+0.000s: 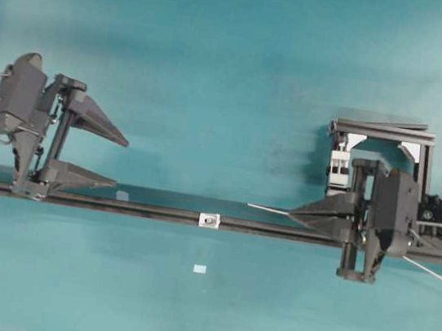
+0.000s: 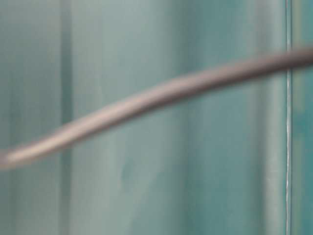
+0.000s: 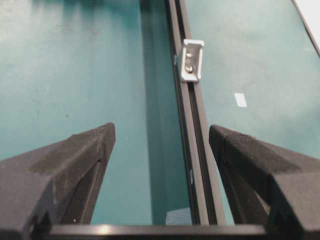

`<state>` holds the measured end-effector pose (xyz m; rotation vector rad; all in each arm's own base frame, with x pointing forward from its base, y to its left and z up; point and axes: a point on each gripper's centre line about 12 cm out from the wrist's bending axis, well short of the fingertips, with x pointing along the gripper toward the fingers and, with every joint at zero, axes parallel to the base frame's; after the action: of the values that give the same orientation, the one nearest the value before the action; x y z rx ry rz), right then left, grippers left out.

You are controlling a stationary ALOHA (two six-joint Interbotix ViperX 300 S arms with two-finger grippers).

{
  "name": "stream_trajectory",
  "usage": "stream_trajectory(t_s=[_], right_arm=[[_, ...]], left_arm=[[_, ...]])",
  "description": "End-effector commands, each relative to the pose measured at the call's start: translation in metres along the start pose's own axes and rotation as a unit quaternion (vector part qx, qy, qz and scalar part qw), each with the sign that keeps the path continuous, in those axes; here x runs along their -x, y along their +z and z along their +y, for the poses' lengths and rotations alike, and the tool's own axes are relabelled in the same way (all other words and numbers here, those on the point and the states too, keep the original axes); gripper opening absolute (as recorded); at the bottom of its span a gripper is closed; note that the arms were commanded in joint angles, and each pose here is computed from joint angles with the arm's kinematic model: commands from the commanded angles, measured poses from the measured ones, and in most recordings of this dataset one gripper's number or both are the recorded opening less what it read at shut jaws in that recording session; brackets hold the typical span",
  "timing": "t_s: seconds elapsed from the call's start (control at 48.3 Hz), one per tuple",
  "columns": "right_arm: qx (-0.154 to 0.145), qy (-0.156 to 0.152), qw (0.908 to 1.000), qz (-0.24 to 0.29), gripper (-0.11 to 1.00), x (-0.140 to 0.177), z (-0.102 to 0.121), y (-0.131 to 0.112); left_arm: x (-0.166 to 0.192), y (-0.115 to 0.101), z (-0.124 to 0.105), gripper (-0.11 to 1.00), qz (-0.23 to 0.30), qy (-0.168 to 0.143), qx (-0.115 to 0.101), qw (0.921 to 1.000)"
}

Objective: Insert the wire through the hole in the metal fitting marked with a red label.
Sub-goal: 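Carry the wire with the right gripper down toward the black rail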

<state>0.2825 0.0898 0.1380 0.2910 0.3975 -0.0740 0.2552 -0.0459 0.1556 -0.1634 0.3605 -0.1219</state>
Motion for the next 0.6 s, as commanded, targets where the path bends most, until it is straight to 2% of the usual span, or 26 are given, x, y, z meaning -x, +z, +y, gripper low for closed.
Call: stream_trajectory(t_s=[0.0, 0.186, 0.373, 0.58], right_arm=[[-0.011, 0.004, 0.9998, -0.014, 0.01, 0.001, 0.01, 0.007], [-0.009, 0.006, 0.9998, -0.015, 0.01, -0.003, 0.016, 0.006], [-0.01, 0.0, 0.9999, -0.01, 0.01, -0.009, 0.018, 0.002], [-0.008, -0.003, 1.0, -0.003, 0.01, -0.011, 0.019, -0.004]], left_arm=[[-0.009, 0.005, -0.005, 0.91, -0.013, -0.009, -0.002, 0.9999], [-0.028, 0.0, -0.014, 0.91, -0.024, -0.024, -0.009, 0.9994], [-0.034, -0.006, -0.011, 0.91, -0.019, -0.015, 0.0, 0.9997], [-0.036, -0.011, -0.014, 0.91, -0.01, -0.018, -0.001, 0.9998]])
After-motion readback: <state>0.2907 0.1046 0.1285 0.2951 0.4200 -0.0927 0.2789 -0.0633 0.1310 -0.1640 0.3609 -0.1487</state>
